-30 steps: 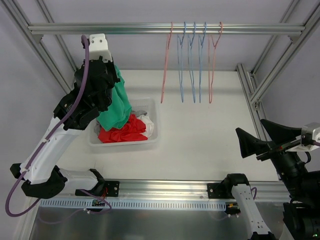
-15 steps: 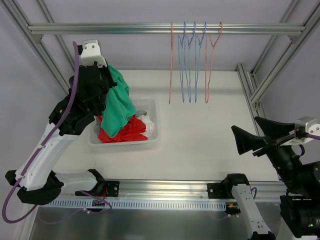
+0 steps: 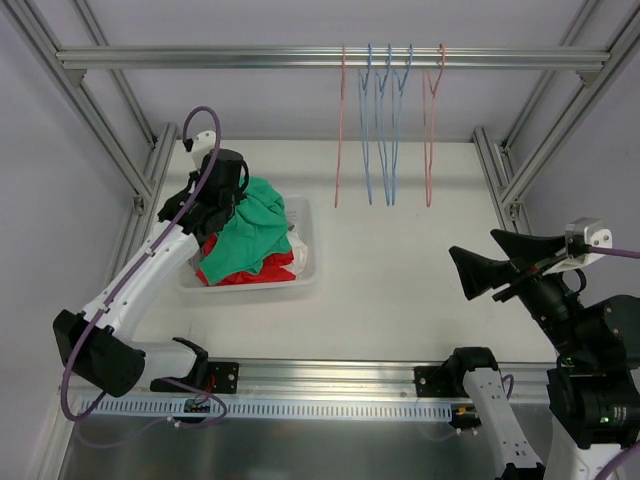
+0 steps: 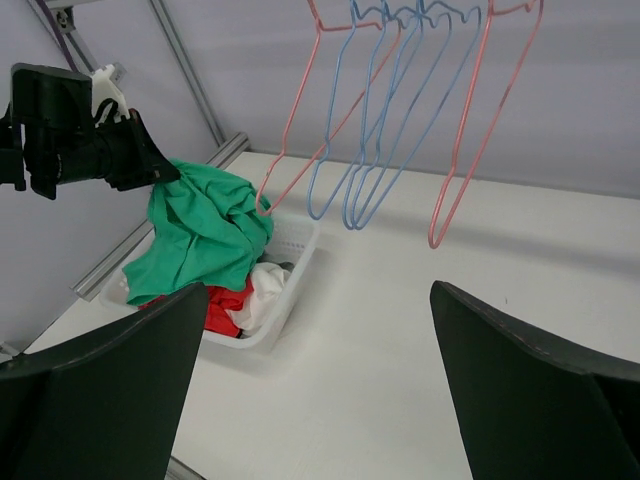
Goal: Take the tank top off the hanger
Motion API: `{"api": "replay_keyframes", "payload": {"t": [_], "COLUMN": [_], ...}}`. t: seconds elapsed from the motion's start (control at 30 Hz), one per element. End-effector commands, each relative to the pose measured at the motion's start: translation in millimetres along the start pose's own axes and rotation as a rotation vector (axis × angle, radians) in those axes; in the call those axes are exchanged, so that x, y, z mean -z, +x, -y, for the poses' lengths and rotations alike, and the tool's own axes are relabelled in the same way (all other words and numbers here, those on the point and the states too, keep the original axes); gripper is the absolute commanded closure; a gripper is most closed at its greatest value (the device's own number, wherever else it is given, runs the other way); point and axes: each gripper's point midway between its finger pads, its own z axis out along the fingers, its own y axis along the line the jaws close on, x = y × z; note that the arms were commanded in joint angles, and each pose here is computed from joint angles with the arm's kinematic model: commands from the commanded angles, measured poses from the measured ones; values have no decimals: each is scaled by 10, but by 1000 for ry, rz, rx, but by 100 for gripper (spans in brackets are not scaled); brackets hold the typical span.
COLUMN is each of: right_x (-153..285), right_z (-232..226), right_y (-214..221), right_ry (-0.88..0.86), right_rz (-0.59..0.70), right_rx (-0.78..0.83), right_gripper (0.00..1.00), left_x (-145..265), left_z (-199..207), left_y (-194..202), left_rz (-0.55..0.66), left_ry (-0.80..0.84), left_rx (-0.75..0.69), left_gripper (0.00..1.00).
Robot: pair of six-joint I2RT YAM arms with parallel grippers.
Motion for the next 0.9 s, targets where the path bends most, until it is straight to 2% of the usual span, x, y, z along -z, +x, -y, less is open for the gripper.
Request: {"api": "replay_keyframes", "payload": {"t": [0.0,0.13,0.17,0.2,0.27,0.3,0.4,0.6,0.73,0.83,0.87], "right_x": [-123,-154,-172,-181,-196,-204,-223,-253,-253,-252,-250], "right_z": [-27,-8,6,12,12,18,27,1,-12,-26,-28], "right_y": [-11,69,109,115,136,149,170,193,202,211,215], "right_ry": [-45,-51,-52,-52,-58,-57,-59,-76,-85,-93,-95], "right_rz": [8,-2,-12,-12,-18,-21,-26,-27,-30,-34,-35], "right_rx": [-19,-23,-28,-28,-30,-32,-34,-77,-78,-80,-80], "right_gripper": [1,1,1,1,0,1,0,0,1,0,0], "left_x": [-174,-306,-305,-306,-274,-261,-266,-439,-576,-687,-705], "left_z": [77,-98,-139,-289,-421,-554,-688,-551,-476,-317,-283], "left_y": [409,1049,1175,1447,1612,1797,1935,2117,2213,2217,2182], "left_rz": [-101,-225,-240,-278,-278,-296,-295,-396,-477,-556,-559], "left_ry": [10,-69,-93,-138,-190,-229,-281,-287,-257,-140,-124], "left_rx": [106,143,203,206,294,290,305,192,27,-153,-161], "left_gripper": [100,100,100,100,100,100,100,100,100,100,100]}}
